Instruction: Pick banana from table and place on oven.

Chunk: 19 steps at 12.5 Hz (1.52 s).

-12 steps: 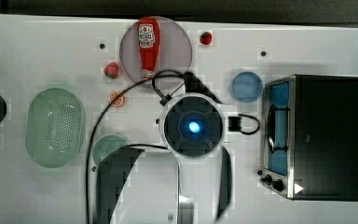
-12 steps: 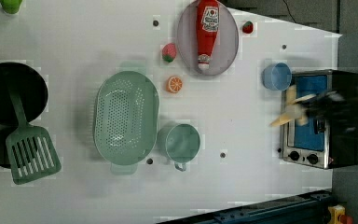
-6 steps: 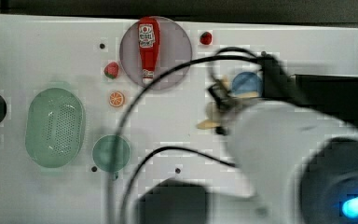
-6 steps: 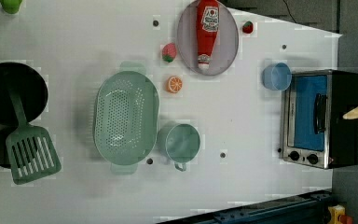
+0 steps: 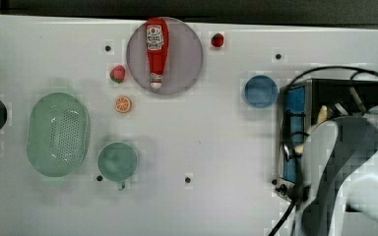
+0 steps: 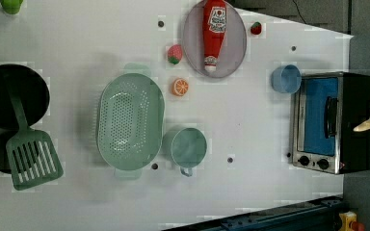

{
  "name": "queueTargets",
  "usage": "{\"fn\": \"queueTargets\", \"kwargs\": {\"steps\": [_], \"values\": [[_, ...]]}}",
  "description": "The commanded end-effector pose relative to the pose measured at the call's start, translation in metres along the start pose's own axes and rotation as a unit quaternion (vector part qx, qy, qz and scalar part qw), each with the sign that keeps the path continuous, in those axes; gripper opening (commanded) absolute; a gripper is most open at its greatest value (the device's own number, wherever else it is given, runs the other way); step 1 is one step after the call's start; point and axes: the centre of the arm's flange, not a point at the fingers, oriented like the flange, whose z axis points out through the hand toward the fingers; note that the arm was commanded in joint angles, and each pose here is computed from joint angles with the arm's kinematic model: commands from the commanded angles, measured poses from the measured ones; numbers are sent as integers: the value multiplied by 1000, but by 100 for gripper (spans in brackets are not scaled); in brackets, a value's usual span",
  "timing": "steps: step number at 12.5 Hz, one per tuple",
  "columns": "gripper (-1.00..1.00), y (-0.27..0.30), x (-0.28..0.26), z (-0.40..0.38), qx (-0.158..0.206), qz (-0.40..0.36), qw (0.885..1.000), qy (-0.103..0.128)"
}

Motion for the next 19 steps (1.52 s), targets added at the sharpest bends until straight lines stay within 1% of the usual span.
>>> {"fn": "queueTargets", "kwargs": {"steps": [1,3,4,7,10,11,13,14,15,16,19], "values": [[-53,13,28,-2,-13,-103,994,30],[-53,22,45,20,-35,-118,992,21],[-44,24,51,29,-43,-121,992,21],[21,22,59,41,-48,-142,988,34],[88,22,59,41,-48,-143,988,34],[100,18,57,36,-46,-147,987,36],[100,-4,40,11,-34,-169,985,32],[100,-19,24,-4,-27,-185,982,20],[100,-33,3,-20,-20,-192,981,3],[100,-48,-20,-39,-12,-180,984,-10],[100,-90,-94,-96,7,-89,996,-15]]}}
